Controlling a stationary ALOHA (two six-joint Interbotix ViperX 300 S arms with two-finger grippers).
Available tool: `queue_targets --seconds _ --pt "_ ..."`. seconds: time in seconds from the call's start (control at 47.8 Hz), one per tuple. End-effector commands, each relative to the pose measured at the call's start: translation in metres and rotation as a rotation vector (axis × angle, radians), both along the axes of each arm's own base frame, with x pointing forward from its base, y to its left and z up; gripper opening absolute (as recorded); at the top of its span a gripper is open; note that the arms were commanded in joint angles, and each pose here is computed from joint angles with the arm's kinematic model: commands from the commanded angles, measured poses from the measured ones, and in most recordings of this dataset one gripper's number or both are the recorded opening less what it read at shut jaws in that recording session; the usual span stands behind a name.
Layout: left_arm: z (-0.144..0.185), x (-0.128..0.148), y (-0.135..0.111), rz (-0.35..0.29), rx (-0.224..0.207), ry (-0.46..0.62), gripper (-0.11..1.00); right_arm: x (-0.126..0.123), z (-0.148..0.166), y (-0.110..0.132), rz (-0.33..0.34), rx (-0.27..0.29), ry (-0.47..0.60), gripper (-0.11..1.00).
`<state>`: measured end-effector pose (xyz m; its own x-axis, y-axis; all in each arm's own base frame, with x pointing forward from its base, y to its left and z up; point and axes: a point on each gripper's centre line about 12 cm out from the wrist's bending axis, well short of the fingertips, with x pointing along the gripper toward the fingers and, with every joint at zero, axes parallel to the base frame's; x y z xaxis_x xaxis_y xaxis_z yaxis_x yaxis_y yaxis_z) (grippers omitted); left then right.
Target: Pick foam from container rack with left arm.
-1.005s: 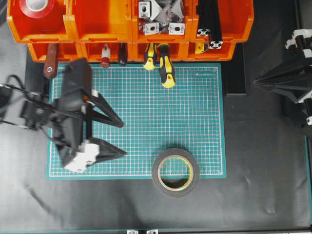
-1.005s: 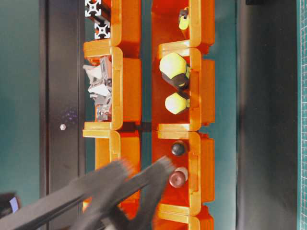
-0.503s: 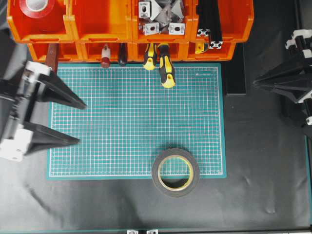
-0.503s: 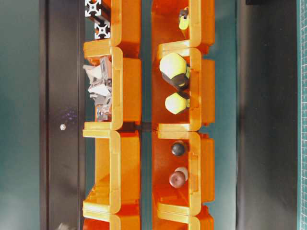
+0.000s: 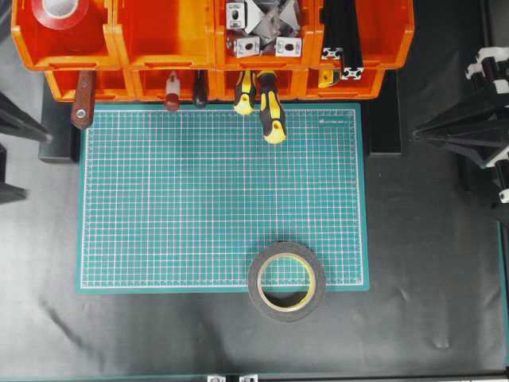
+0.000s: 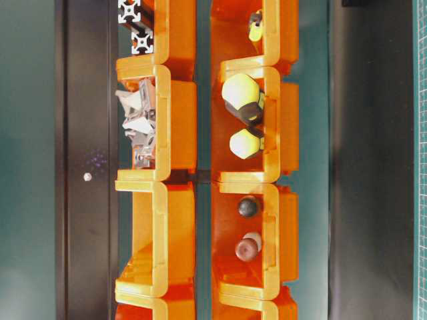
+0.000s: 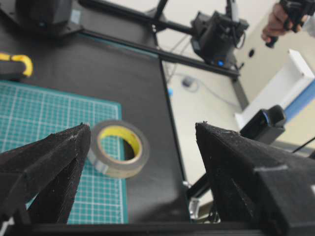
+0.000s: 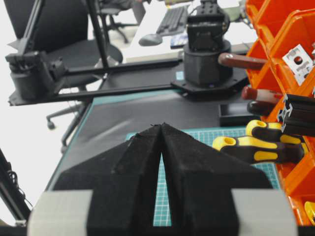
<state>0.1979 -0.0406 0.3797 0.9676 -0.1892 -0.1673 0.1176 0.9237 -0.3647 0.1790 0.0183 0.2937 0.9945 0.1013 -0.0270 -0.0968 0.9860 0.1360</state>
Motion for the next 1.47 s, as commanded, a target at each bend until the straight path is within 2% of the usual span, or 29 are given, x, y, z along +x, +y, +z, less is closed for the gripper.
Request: queue_targets --seconds 0.0,0.419,0.503,0.628,0.754,0.901,1.089,1.445 --pt "0.003 -0.003 0.002 0.008 0.005 -0.013 0.83 0.002 0.009 0.0 -0.002 0.002 -0.02 0.0" --pt "-0.004 0.003 0.005 0.024 0.013 0.012 0.83 0.002 0.009 0.0 -0.002 0.002 -0.021 0.0" --pt "-0.005 0.004 0.006 0.029 0.03 0.013 0.83 0.002 0.009 0.0 -0.002 0.002 -0.021 0.0" --pt "-0.005 0.005 0.01 0.034 0.106 -0.001 0.83 0.002 0.009 0.0 -0.002 0.002 -0.021 0.0" --pt "-0.005 0.006 0.014 0.036 0.208 -0.014 0.83 0.002 0.009 0.0 -0.002 0.002 -0.021 0.0" --pt "-0.004 0.004 0.017 0.038 0.277 -0.026 0.83 0.002 0.009 0.0 -0.002 0.002 -0.02 0.0" --pt "-0.004 -0.007 0.019 0.04 0.291 -0.034 0.83 0.002 0.009 0.0 -0.002 0.002 -0.02 0.0" --pt "-0.007 -0.023 0.022 0.048 0.281 -0.062 0.83 0.001 0.009 -0.002 -0.011 0.002 -0.021 0.0"
